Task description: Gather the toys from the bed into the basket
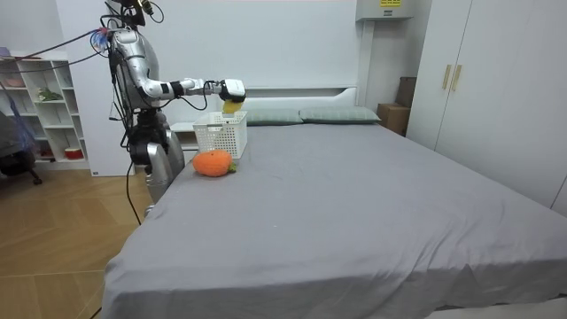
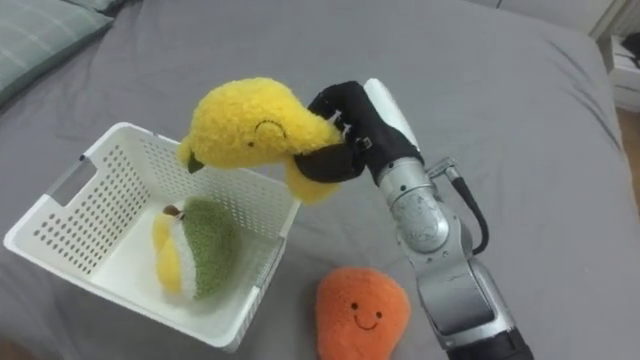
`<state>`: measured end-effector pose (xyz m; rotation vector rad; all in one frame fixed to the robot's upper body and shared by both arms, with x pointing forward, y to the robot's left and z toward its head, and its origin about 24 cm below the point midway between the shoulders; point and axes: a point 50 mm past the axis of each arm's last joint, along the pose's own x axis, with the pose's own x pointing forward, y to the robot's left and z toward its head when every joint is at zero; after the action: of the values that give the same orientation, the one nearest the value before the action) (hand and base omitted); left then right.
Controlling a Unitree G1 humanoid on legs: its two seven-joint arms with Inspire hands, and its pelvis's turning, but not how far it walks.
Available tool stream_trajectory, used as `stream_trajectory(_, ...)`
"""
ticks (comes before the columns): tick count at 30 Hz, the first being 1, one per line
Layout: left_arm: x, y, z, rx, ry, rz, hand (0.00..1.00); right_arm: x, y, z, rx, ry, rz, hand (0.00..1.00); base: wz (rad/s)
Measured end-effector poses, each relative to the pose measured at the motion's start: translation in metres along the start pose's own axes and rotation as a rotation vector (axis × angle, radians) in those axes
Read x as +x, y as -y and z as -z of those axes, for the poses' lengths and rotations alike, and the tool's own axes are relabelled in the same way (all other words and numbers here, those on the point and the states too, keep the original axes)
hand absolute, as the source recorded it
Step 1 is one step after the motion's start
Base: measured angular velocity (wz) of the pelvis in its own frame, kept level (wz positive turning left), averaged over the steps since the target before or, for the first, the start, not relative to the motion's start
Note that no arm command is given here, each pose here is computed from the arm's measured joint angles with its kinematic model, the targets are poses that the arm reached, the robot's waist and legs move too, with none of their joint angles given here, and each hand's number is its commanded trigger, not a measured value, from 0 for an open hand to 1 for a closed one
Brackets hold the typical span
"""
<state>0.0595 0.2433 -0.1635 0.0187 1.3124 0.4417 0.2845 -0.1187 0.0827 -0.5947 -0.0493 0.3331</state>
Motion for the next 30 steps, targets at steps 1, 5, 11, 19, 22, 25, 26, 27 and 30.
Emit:
stream_trajectory(1, 0.000, 0.001, 0.000, 0.001, 0.000, 0.002, 0.00, 0.000, -0.001, -0.001, 0.006, 0.000, -0.006, 1.00, 0.10)
stream_trajectory(5, 0.000, 0.002, -0.001, 0.008, 0.005, 0.008, 0.00, 0.002, -0.009, 0.001, 0.027, -0.011, -0.040, 0.83, 0.07)
stream_trajectory(11, -0.001, 0.005, -0.011, 0.037, 0.041, 0.014, 0.00, 0.003, -0.028, 0.008, 0.020, -0.052, -0.118, 0.00, 0.01)
stream_trajectory(19, -0.001, 0.008, -0.020, 0.081, 0.068, 0.026, 0.00, 0.002, -0.031, 0.011, 0.044, -0.067, -0.134, 0.00, 0.00)
stream_trajectory(22, -0.001, 0.007, -0.019, 0.081, 0.065, 0.023, 0.00, 0.003, -0.033, 0.015, 0.063, -0.087, -0.143, 0.00, 0.00)
stream_trajectory(25, -0.001, 0.006, -0.017, 0.079, 0.061, 0.020, 0.00, 0.003, -0.032, 0.016, 0.063, -0.089, -0.135, 0.00, 0.00)
stream_trajectory(26, -0.001, 0.006, -0.017, 0.080, 0.060, 0.019, 0.00, 0.003, -0.032, 0.016, 0.063, -0.089, -0.129, 0.00, 0.00)
stream_trajectory(27, -0.001, 0.006, -0.016, 0.084, 0.059, 0.018, 0.00, 0.003, -0.032, 0.016, 0.063, -0.090, -0.124, 0.00, 0.00)
stream_trajectory(30, 0.000, 0.005, -0.014, 0.080, 0.046, 0.015, 0.00, 0.003, -0.033, 0.023, 0.064, -0.111, -0.117, 0.00, 0.00)
